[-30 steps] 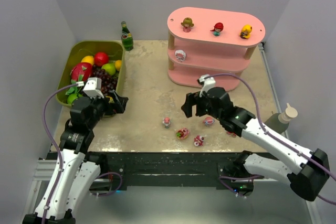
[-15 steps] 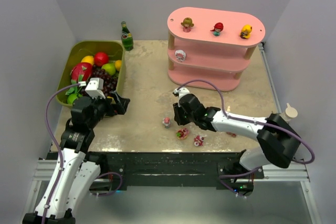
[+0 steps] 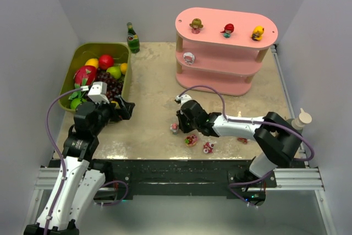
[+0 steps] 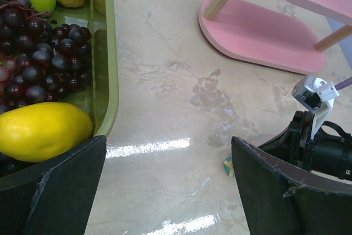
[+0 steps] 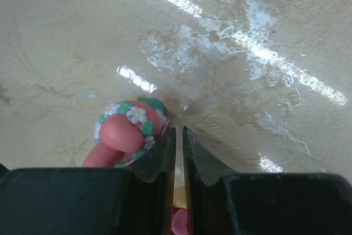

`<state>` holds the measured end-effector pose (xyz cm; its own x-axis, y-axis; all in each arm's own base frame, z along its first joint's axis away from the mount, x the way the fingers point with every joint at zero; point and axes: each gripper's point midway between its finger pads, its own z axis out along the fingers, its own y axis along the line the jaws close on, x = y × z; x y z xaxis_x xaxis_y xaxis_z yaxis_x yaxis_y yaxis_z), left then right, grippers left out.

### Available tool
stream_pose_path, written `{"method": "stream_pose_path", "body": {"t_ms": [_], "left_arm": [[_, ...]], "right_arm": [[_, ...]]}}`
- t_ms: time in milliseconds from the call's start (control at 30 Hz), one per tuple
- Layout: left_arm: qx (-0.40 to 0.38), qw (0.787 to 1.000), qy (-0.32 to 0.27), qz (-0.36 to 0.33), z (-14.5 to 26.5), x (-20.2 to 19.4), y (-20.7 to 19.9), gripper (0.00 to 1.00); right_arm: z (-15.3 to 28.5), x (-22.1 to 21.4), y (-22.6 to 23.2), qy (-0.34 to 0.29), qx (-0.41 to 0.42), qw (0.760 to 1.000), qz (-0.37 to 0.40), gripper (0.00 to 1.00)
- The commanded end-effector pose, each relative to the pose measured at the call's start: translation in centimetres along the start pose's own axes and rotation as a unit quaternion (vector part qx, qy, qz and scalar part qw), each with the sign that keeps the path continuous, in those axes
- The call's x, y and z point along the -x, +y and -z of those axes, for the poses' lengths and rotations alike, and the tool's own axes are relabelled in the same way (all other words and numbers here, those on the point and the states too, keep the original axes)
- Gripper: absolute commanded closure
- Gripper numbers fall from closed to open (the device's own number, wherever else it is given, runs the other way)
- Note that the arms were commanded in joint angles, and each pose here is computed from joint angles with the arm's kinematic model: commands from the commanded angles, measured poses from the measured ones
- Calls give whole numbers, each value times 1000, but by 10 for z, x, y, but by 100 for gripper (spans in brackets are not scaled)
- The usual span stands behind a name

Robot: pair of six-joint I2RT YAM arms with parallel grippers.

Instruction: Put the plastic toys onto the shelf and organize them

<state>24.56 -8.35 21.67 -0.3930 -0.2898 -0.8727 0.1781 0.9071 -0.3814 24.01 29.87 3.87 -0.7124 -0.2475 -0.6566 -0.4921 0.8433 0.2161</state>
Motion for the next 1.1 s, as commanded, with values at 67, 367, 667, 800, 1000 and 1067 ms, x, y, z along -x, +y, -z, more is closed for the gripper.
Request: {"method": "stream_pose_path", "body": {"t_ms": [67, 367, 667, 800, 1000, 1067], "left_arm": [[7, 1000, -5, 6, 0, 1, 3, 0], [7, 1000, -8, 5, 1, 2, 3, 0], [8, 1000, -8, 5, 1, 2, 3, 1], [8, 1000, -8, 5, 1, 2, 3, 1], [10, 1000, -7, 5, 1, 1, 4, 0], [10, 1000, -7, 5, 0, 2, 4, 1]], "right_arm": [[4, 20, 34, -35, 48, 998, -4, 87], [12, 7, 49, -13, 65, 998, -12, 88], [19, -4, 82, -8, 112, 993, 41, 88], [13, -10, 81, 5, 93, 995, 35, 88], [30, -13, 75, 0, 52, 997, 53, 74], [38, -11, 79, -8, 57, 995, 77, 62]]}}
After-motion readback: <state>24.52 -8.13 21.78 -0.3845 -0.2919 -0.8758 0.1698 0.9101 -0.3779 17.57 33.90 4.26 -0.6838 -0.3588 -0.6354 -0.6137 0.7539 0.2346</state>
